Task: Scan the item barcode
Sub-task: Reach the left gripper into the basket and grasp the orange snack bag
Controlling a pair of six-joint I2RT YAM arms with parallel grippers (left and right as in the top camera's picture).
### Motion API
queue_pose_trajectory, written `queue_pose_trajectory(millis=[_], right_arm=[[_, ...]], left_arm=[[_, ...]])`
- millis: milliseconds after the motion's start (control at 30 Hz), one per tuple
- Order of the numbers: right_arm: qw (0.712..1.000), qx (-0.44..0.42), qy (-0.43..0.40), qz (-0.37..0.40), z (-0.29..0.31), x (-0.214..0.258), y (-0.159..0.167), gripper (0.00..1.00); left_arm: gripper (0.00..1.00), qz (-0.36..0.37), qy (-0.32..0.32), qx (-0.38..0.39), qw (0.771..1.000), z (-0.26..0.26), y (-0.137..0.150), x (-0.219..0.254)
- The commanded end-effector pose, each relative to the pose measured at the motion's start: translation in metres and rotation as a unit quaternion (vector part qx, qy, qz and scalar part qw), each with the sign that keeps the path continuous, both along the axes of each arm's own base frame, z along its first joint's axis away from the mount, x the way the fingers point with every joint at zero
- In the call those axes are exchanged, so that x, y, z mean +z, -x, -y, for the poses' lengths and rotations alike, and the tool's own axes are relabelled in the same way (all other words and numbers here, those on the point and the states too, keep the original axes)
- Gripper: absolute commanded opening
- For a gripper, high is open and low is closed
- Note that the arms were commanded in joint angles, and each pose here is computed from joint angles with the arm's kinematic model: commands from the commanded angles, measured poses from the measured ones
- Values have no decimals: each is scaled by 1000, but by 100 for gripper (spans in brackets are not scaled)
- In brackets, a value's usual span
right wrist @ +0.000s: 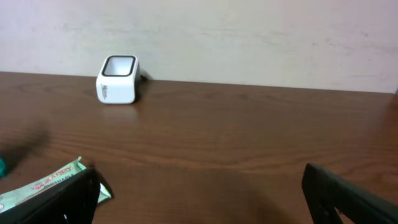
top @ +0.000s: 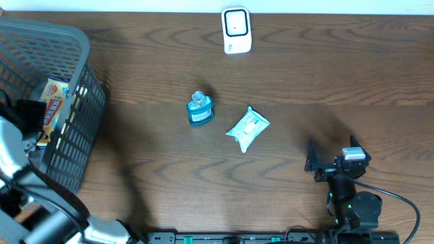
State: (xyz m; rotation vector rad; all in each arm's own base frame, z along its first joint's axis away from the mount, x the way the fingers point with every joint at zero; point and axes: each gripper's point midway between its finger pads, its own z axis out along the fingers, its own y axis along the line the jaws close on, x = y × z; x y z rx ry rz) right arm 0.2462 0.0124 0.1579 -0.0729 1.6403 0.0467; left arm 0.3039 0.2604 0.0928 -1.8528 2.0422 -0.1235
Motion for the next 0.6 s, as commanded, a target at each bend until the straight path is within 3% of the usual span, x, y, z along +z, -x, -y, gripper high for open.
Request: queue_pose_trajectory(millis=[0,167,200,333,567], right_arm=[[1000,2,2,-2,-1,-1,0,99],[1000,2,2,-2,-1,-1,0,99],[1000,2,2,-2,-1,-1,0,99],[1000,2,2,-2,-1,-1,0,99],[1000,2,2,-2,-1,-1,0,99]], left_arm=[[98,-18,19,-1,1000,-2,-2,-21],[98,-60,55,-9,997,2,3,-65],[91,-67,60,-14,996,4,4,-71],[8,-90,68,-52,992,8,9,-86],[7,-52,46,-56,996,7,2,-50]])
